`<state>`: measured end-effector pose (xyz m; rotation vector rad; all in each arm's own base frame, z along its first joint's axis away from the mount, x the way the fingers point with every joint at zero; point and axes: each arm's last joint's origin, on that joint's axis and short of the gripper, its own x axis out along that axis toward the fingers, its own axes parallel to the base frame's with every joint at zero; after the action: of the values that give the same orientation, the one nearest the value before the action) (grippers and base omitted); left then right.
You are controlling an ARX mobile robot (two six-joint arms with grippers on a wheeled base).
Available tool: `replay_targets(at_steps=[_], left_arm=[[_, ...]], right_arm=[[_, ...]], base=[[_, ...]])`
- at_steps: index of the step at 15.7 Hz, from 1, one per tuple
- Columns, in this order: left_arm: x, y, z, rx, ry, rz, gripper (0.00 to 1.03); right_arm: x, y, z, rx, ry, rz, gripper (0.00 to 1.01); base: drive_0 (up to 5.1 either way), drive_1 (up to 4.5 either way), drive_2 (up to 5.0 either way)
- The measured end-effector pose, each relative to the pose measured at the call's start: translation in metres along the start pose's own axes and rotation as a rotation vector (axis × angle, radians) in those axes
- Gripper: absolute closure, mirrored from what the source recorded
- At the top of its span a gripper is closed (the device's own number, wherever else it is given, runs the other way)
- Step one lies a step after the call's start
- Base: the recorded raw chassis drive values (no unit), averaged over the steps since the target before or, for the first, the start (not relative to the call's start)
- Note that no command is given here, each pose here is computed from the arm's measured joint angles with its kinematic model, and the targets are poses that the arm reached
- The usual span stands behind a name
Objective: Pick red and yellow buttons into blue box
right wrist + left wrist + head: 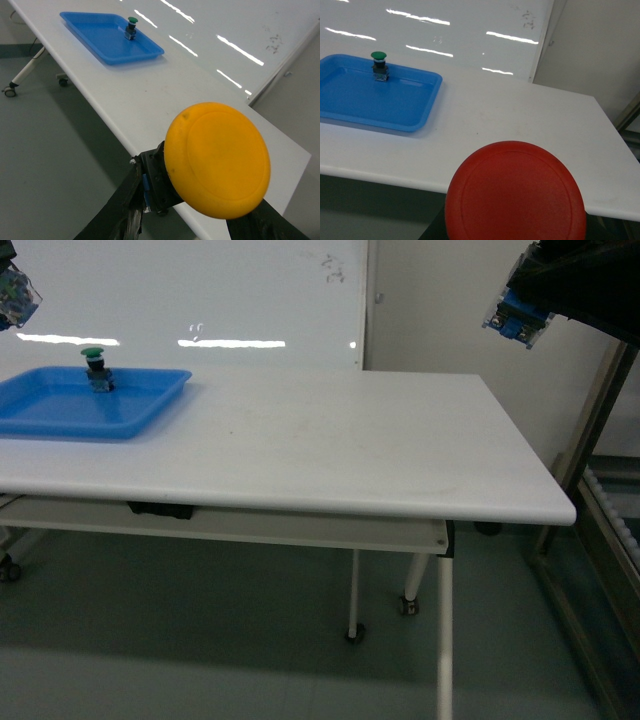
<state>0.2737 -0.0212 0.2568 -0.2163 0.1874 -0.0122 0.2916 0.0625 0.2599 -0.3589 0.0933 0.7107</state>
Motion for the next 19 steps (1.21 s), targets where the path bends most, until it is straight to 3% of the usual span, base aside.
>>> replay_targets(at_steps=[19], left_arm=[[-0.0003, -0.0001, 0.0005, 0.000, -0.003, -0.001, 0.79]], right_arm=[[0.0000, 0.0001, -0.0001, 0.001, 0.001, 0.001, 0.64]], base=[[4.8, -2.23, -2.2]])
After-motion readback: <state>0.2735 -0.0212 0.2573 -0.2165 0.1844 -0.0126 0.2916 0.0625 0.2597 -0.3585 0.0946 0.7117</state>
